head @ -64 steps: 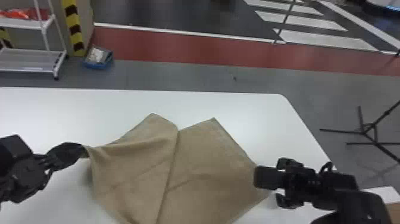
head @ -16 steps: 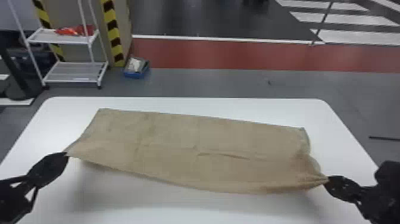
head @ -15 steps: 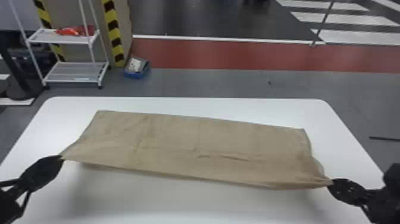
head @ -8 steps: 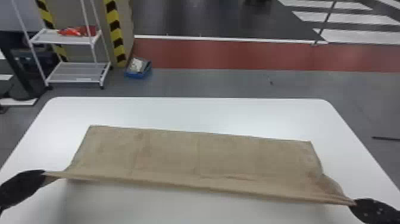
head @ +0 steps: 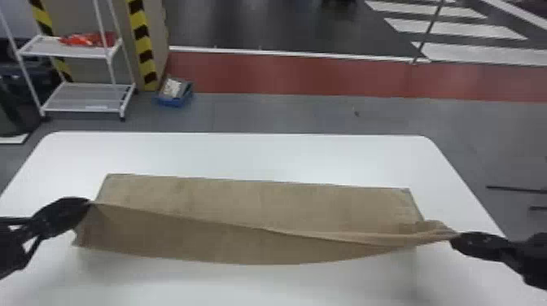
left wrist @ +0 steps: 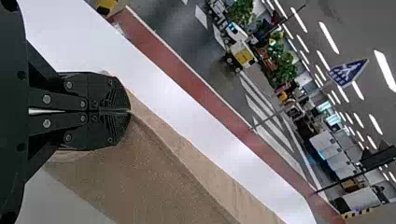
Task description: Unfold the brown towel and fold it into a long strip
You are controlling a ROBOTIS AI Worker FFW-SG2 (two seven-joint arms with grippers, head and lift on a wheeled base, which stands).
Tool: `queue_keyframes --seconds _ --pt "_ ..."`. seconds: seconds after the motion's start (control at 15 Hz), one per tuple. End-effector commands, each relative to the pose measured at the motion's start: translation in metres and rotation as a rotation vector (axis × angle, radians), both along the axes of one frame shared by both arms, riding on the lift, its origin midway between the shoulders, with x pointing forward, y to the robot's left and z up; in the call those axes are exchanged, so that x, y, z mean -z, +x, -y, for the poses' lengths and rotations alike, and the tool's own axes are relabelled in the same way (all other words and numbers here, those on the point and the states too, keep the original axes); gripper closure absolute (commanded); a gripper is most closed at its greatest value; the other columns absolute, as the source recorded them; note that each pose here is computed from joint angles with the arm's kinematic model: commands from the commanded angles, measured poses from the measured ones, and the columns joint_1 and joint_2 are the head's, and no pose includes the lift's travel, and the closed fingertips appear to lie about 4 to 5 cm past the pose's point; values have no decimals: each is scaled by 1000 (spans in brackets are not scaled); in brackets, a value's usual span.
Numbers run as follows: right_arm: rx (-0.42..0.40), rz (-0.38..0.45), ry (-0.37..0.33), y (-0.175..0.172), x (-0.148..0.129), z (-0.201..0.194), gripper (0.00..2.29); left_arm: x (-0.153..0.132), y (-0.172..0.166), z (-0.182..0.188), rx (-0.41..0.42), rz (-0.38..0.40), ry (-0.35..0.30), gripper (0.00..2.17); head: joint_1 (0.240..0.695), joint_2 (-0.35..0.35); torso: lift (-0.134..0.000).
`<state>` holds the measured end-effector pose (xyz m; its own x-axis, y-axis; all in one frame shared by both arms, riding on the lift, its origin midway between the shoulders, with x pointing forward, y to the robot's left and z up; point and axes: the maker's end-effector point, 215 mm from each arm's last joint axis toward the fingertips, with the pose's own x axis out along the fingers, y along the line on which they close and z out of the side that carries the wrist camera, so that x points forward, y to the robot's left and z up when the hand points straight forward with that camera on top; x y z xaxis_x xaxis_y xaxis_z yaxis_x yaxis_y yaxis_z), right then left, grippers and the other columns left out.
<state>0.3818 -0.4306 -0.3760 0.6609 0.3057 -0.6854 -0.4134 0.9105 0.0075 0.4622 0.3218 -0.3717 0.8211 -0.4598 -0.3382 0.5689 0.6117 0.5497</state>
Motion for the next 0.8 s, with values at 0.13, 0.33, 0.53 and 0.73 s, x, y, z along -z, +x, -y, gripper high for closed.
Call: queue_keyframes --seconds 0.13,0.33,0.53,0.73 --pt "107 -77 93 33 -1 1 2233 6 62 4 -103 -60 -18 1909 695 -143 -115" --pt "153 -114 88 56 1 12 2233 10 96 10 -131 -94 -12 1909 695 -136 -115" --pt "167 -140 45 82 4 18 2233 18 123 20 -125 -133 15 1909 695 -145 -115" --pt "164 -138 36 104 -1 15 2233 23 130 18 -137 -151 22 1909 695 -152 -115"
